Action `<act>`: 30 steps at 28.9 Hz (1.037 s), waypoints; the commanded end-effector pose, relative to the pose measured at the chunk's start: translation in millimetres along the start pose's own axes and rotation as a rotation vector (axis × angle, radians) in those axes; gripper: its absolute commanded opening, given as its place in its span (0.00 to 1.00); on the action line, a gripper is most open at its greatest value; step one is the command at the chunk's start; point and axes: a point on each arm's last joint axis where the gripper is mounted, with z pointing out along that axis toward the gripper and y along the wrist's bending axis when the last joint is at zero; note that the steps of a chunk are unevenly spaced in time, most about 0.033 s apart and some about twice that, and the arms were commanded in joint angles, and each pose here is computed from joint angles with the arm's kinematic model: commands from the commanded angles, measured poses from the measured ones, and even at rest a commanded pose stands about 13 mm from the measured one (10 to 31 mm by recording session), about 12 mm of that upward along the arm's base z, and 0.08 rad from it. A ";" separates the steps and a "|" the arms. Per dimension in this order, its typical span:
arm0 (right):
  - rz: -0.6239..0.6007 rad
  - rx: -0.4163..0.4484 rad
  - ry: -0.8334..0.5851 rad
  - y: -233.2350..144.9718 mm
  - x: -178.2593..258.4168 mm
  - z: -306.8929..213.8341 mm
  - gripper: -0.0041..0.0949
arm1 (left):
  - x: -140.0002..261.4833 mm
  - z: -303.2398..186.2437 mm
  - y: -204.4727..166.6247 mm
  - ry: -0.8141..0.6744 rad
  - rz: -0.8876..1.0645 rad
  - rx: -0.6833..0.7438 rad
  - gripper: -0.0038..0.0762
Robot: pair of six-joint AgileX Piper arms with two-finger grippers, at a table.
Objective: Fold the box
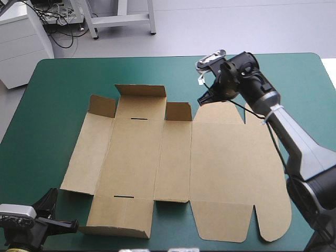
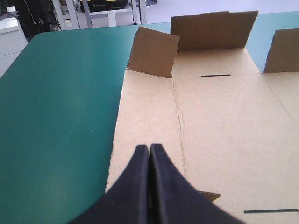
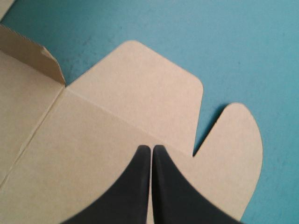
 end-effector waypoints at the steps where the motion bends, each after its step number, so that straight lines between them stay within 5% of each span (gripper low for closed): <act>1: 0.087 0.013 -0.108 -17.7 26.0 -44.4 0.04 | -12.2 -6.6 -0.3 -0.123 -0.013 0.006 0.08; 12: 0.250 -0.014 -0.238 -7.5 156.9 -83.9 0.04 | -12.2 -6.5 -0.2 -0.123 -0.028 0.005 0.66; 24: 0.313 -0.007 -0.366 3.5 270.2 -113.0 0.04 | -22.5 -9.6 -0.7 -0.127 -0.032 0.010 0.67; 30: 0.317 0.005 -0.369 5.0 291.1 -115.9 0.04 | -81.6 -8.9 0.8 -0.112 -0.026 0.007 0.67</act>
